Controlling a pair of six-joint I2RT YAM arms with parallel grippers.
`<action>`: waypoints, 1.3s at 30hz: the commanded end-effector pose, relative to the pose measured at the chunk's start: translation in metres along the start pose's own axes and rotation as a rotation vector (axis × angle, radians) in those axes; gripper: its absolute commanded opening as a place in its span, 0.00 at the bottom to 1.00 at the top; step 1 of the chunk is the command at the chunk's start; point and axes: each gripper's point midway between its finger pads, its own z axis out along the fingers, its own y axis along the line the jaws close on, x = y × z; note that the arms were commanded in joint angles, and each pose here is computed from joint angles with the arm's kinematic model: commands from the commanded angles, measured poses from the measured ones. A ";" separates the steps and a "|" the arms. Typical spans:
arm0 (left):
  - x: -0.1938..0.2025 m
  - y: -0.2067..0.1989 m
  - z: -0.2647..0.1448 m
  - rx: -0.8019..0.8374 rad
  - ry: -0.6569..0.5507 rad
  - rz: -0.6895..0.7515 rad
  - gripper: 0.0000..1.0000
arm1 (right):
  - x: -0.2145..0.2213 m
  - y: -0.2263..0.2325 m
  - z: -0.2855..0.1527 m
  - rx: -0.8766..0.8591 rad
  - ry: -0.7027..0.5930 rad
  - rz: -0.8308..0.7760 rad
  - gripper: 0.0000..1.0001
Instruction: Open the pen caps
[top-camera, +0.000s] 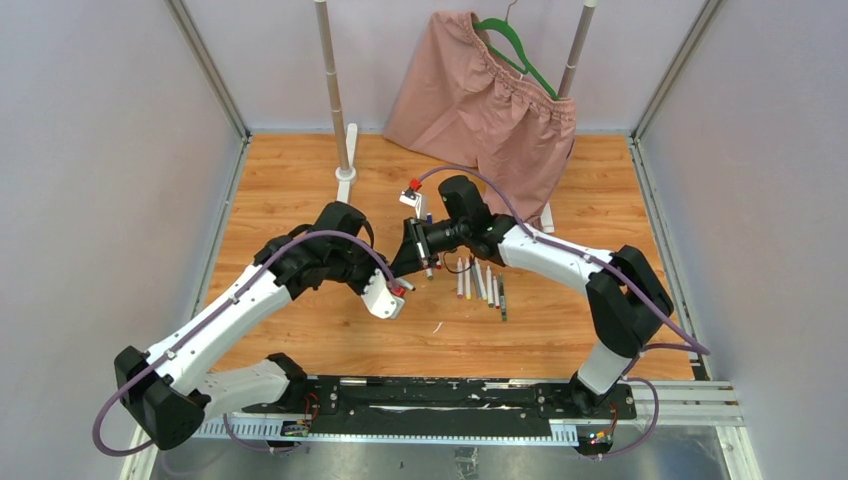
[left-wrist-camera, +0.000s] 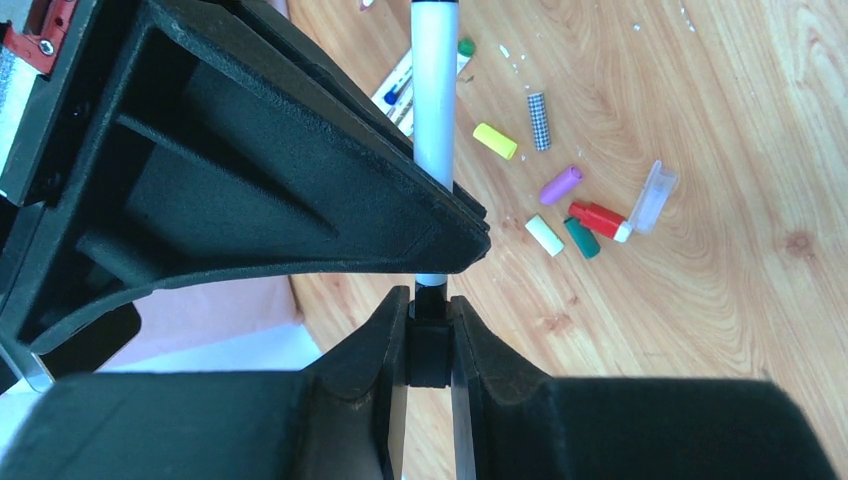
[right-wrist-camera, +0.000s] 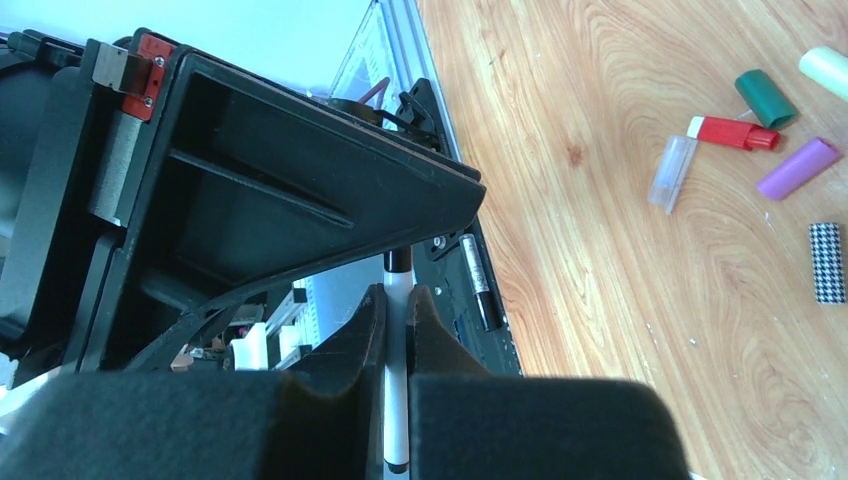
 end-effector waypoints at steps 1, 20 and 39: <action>0.024 0.006 -0.002 -0.003 0.125 -0.003 0.00 | 0.022 0.001 -0.008 0.013 0.029 0.038 0.00; 0.086 0.005 0.028 0.004 0.246 -0.371 0.00 | 0.047 -0.107 -0.090 0.775 -0.148 -0.002 0.00; 0.072 -0.037 0.093 0.019 0.034 -1.162 0.00 | 0.006 -0.226 -0.091 1.176 -0.345 0.054 0.00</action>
